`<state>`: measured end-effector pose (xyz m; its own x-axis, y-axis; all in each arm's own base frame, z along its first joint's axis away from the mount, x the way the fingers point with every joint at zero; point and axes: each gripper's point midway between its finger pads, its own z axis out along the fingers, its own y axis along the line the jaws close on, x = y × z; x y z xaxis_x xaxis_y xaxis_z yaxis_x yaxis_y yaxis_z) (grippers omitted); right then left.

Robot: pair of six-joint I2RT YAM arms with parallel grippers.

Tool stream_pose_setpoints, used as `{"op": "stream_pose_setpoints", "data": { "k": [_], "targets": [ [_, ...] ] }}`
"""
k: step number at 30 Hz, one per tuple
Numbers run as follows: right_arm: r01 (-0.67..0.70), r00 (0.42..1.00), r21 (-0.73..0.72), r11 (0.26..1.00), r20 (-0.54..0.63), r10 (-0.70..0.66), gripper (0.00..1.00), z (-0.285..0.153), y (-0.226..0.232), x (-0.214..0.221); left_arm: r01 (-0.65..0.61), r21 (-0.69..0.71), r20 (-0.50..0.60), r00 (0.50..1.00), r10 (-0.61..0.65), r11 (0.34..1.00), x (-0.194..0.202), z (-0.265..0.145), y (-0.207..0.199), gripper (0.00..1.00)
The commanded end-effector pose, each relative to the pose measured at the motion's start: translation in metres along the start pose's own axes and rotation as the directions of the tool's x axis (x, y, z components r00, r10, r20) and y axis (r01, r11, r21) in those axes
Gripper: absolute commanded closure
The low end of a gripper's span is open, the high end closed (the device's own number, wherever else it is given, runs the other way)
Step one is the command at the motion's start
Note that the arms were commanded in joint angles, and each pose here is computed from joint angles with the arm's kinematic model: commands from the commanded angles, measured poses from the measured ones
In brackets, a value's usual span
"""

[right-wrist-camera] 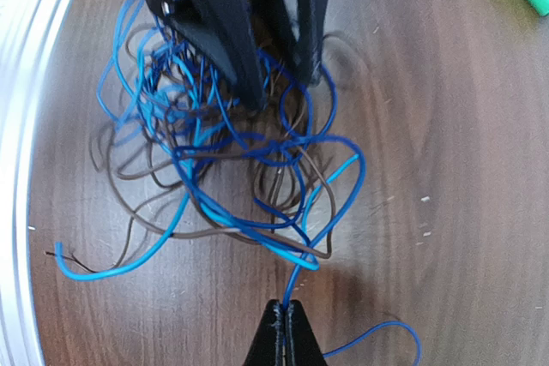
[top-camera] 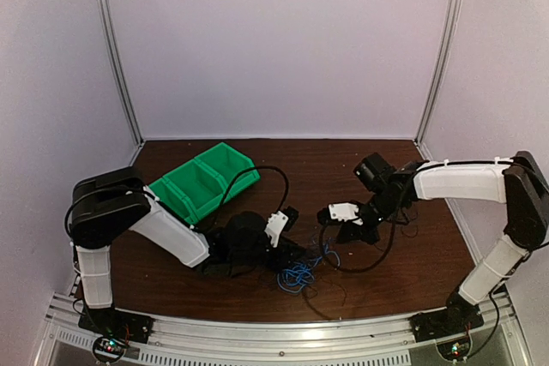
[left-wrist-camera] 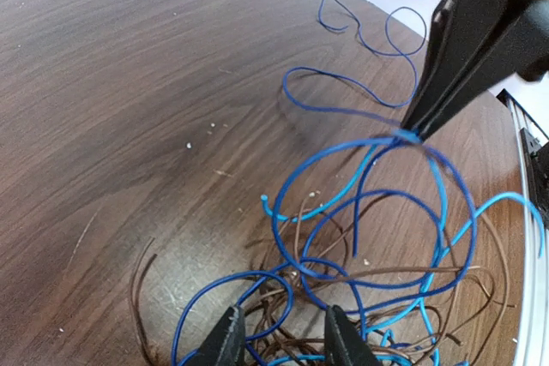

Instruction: Untangle the cables

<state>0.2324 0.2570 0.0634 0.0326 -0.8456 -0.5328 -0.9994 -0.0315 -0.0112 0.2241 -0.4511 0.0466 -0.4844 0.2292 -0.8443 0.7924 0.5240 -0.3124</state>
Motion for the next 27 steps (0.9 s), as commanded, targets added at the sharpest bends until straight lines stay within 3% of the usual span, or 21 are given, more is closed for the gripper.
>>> {"op": "stream_pose_setpoints", "data": {
  "k": [1,8,17,27],
  "targets": [
    [0.045,0.994,0.08,0.996,0.096,-0.053,1.0,-0.065,-0.003,-0.05,0.001,0.004,0.053,0.999,-0.001,1.0,-0.016,-0.004,-0.001,0.67],
    [0.104,0.983,0.259,0.96,0.121,-0.139,1.0,-0.148,-0.014,-0.094,0.003,0.013,0.036,0.999,-0.004,1.0,-0.012,0.001,0.0,0.67],
    [0.093,0.942,0.398,0.913,0.262,-0.21,1.0,-0.238,-0.021,-0.158,0.005,0.016,0.019,1.0,-0.005,1.0,-0.009,0.005,0.001,0.68],
    [0.041,0.877,0.608,0.793,0.358,-0.32,1.0,-0.349,-0.047,-0.206,0.006,0.02,0.017,1.0,-0.006,1.0,-0.01,0.005,0.0,0.68]
  ]
}}
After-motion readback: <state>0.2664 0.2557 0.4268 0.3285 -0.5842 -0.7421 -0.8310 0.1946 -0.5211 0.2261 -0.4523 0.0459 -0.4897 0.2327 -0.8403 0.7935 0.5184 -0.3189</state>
